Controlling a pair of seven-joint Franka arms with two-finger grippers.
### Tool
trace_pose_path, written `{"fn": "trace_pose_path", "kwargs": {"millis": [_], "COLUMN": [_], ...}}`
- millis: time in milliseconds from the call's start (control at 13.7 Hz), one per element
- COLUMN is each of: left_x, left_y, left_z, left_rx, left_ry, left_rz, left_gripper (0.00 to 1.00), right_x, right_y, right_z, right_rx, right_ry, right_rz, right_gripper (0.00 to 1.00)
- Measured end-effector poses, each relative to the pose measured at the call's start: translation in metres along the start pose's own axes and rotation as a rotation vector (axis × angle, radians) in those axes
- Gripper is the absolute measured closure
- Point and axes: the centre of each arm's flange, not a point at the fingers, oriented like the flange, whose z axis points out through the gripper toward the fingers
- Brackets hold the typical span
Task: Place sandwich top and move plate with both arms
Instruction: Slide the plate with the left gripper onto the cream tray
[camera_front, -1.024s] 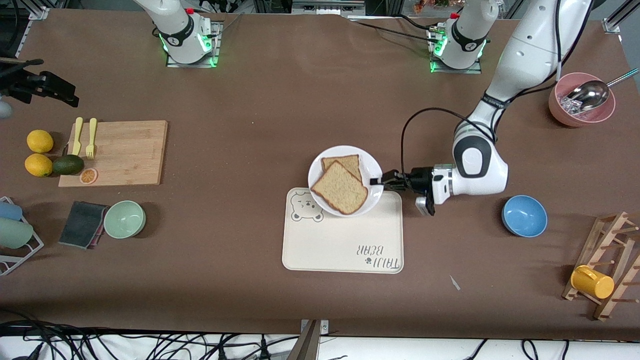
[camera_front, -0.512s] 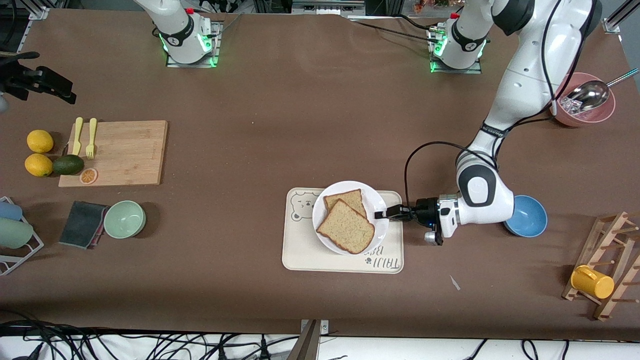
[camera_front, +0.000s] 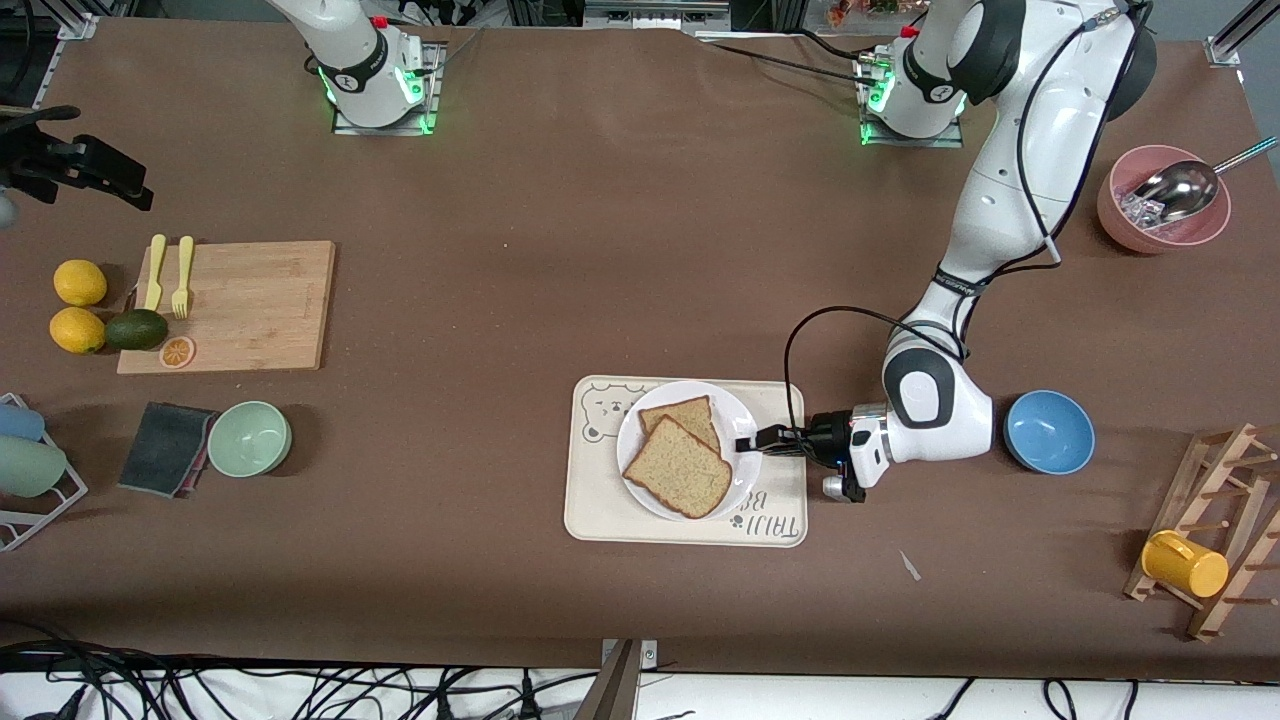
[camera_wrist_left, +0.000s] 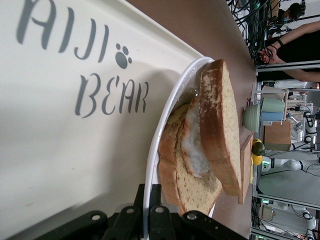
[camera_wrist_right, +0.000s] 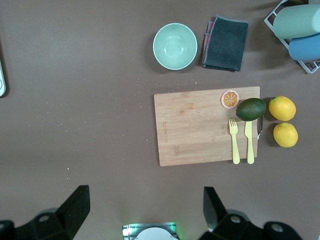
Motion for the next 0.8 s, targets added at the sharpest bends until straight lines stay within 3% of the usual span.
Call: {"fn": "trace_pose_path", "kwargs": {"millis": [220,805], "left_x": [0.001,0.015], "left_y": [0.001,0.011], "left_z": [0.000,-0.021], "left_rx": [-0.001,0.015], "left_ry": [0.001,0.021], "left_rz": [0.002,0.009], "left_gripper": [0.91,0.12], "right_x": [0.000,0.004], "right_y": [0.000,0.000], "right_z": [0.000,-0.002], "right_rx": [0.000,0.002], "right_ry": [0.003,0.033], "right_rz": [0.000,0.000], "right_gripper": [0.00,0.00]}}
